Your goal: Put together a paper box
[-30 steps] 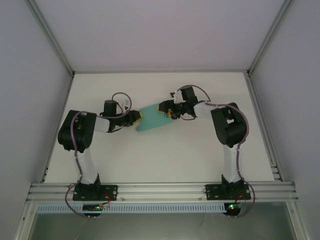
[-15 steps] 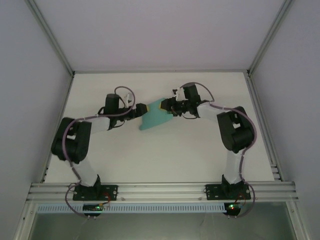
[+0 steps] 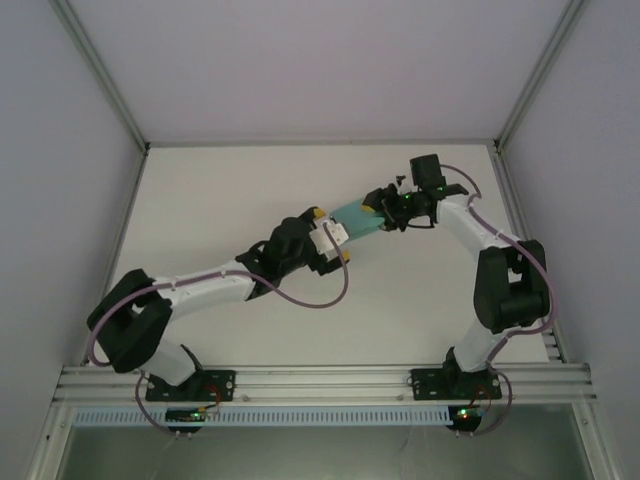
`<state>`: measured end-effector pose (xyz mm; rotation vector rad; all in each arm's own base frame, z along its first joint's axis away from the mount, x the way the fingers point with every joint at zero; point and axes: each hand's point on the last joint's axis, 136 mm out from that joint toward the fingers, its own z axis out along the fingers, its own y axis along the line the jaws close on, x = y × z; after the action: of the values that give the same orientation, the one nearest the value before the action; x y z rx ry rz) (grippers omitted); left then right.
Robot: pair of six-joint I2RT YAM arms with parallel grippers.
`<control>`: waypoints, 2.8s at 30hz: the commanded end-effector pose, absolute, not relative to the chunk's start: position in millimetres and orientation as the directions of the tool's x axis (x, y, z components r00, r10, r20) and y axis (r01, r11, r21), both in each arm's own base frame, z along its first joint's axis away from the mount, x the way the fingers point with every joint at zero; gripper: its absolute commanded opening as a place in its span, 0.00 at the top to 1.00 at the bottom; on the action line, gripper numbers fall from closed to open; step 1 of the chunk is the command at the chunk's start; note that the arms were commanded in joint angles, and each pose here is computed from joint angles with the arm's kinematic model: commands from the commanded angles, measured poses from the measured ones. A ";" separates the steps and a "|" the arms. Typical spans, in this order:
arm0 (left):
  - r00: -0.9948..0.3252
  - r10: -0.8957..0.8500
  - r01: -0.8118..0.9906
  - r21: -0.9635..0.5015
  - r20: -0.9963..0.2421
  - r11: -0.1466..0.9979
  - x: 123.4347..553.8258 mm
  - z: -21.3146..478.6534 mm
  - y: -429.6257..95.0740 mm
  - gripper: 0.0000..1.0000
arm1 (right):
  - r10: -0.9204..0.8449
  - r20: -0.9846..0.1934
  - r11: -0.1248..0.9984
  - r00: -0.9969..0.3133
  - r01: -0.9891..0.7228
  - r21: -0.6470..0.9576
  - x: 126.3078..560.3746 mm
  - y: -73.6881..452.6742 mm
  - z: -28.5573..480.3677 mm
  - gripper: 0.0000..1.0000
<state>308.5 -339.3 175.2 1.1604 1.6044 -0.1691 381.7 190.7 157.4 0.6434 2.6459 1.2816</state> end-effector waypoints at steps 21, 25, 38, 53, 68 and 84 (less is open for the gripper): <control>0.205 0.647 0.715 0.563 -0.735 0.414 316.3 170.7 -349.3 0.10 | 0.405 0.301 0.432 -0.863 0.471 0.769 347.8 197.7 195.7 0.62; 0.214 0.655 0.685 0.589 -0.725 0.428 321.6 173.4 -347.7 0.28 | 0.400 0.310 0.424 -0.862 0.474 0.771 341.2 198.5 199.0 0.62; 0.271 0.622 0.662 0.612 -0.734 0.434 317.3 192.4 -347.5 0.64 | 0.418 0.296 0.415 -0.859 0.471 0.778 340.6 196.3 200.5 0.42; -0.064 0.721 0.943 0.194 -0.690 0.269 290.5 156.4 -311.1 0.72 | 0.254 -0.726 0.905 -0.639 -0.107 0.411 400.8 84.9 258.5 0.01; -0.168 0.898 0.984 -0.126 -0.407 0.127 266.6 101.3 -287.3 0.74 | -0.405 -0.792 0.667 -0.457 -0.740 0.086 343.8 172.2 226.5 0.07; -0.189 0.913 0.979 -0.142 -0.363 0.146 275.4 85.1 -289.3 0.70 | -0.608 -0.601 0.583 -0.519 -0.805 0.106 336.9 208.8 157.0 0.57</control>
<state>284.9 -293.8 95.4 1.8309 2.1809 -0.4956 335.0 210.3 156.0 -1.0988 2.2778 0.5566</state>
